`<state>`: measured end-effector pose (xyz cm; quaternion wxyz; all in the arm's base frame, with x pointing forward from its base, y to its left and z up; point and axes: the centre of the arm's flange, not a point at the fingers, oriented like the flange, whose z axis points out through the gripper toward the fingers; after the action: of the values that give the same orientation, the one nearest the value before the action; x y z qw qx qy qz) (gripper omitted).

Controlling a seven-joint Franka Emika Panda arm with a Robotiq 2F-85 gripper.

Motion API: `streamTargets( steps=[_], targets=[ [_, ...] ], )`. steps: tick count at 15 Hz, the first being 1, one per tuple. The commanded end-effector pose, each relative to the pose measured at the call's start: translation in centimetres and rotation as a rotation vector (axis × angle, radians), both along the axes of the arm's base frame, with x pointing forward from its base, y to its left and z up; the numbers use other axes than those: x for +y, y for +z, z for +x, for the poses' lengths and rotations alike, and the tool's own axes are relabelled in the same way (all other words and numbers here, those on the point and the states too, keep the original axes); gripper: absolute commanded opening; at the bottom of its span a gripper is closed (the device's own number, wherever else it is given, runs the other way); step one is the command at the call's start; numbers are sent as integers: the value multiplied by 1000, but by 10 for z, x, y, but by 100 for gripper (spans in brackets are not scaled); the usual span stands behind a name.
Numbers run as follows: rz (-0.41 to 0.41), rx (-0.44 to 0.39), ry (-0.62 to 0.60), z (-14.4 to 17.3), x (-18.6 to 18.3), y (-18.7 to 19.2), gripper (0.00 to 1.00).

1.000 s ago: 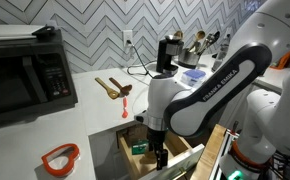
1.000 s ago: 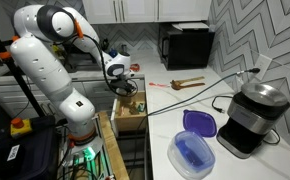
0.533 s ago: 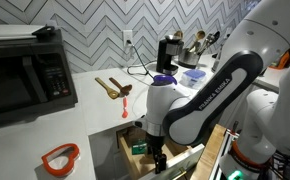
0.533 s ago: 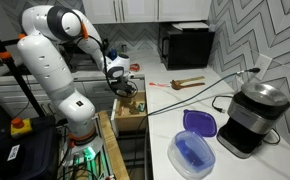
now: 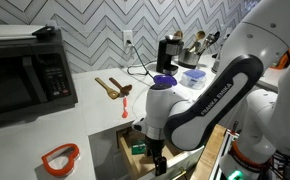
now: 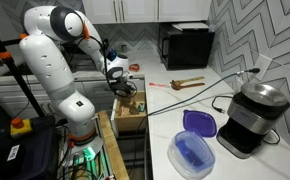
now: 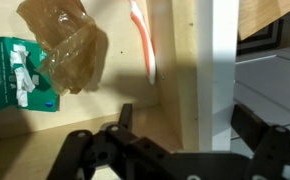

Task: Pick up the brown bag and put it in the open drawer, close the open drawer

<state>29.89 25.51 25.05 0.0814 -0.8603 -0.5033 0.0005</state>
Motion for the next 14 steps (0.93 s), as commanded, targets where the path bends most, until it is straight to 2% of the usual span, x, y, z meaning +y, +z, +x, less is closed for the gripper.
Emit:
streamTargets(
  steps=[1,14],
  targets=[
    [-52,-98,-8,-10,2,-5,100],
    [-251,-355,-96,0,-1,-6,100]
  ],
)
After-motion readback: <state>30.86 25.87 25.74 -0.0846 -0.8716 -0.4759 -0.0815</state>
